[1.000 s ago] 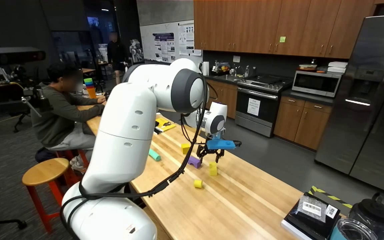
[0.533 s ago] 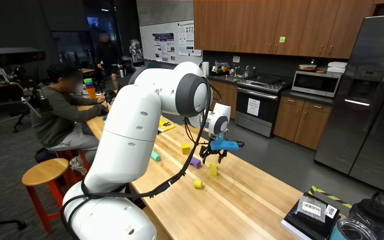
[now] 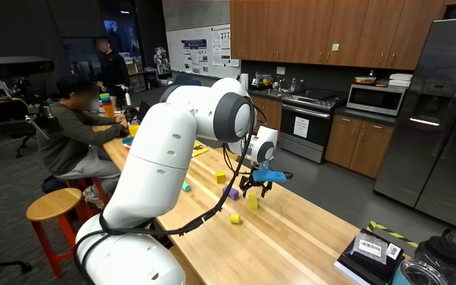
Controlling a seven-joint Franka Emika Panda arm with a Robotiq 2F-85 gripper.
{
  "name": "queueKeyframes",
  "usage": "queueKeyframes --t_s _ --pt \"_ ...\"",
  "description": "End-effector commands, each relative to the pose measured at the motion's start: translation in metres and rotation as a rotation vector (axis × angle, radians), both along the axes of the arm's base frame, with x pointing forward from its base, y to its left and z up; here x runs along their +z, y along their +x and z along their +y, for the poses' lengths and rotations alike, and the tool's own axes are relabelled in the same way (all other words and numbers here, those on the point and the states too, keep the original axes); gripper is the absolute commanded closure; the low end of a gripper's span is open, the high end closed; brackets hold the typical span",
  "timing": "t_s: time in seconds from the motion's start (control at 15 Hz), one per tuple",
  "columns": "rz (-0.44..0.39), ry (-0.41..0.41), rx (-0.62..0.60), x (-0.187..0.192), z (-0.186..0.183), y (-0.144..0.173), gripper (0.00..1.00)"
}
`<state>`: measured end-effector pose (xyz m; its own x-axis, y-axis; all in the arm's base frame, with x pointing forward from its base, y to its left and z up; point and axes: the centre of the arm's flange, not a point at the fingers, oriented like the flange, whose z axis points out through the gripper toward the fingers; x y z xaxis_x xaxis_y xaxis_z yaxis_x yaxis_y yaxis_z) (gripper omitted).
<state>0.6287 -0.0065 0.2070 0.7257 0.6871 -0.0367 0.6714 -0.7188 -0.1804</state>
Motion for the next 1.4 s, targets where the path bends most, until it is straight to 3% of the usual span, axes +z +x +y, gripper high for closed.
queueKeyframes --t_s 0.0,0.13,0.2,0.27,0.4,0.73,0.93,1.13,1.33 --pt "0.002 -0.007 -0.027 -0.004 -0.005 0.004 0.0" --pt "-0.003 -0.022 -0.048 -0.006 -0.005 0.002 0.02" --pt "-0.008 -0.027 -0.063 -0.006 -0.005 0.003 0.27" --pt "-0.014 -0.035 -0.076 -0.006 -0.005 0.002 0.27" --pt "-0.026 -0.043 -0.101 -0.005 -0.005 0.003 0.36" --pt "-0.04 -0.055 -0.137 -0.006 -0.005 0.004 0.78" --pt "-0.042 -0.054 -0.154 -0.006 -0.006 0.003 0.98" --pt "-0.071 -0.075 -0.176 0.004 -0.005 -0.002 0.94" --pt "-0.152 -0.126 -0.193 0.024 -0.001 -0.009 0.94"
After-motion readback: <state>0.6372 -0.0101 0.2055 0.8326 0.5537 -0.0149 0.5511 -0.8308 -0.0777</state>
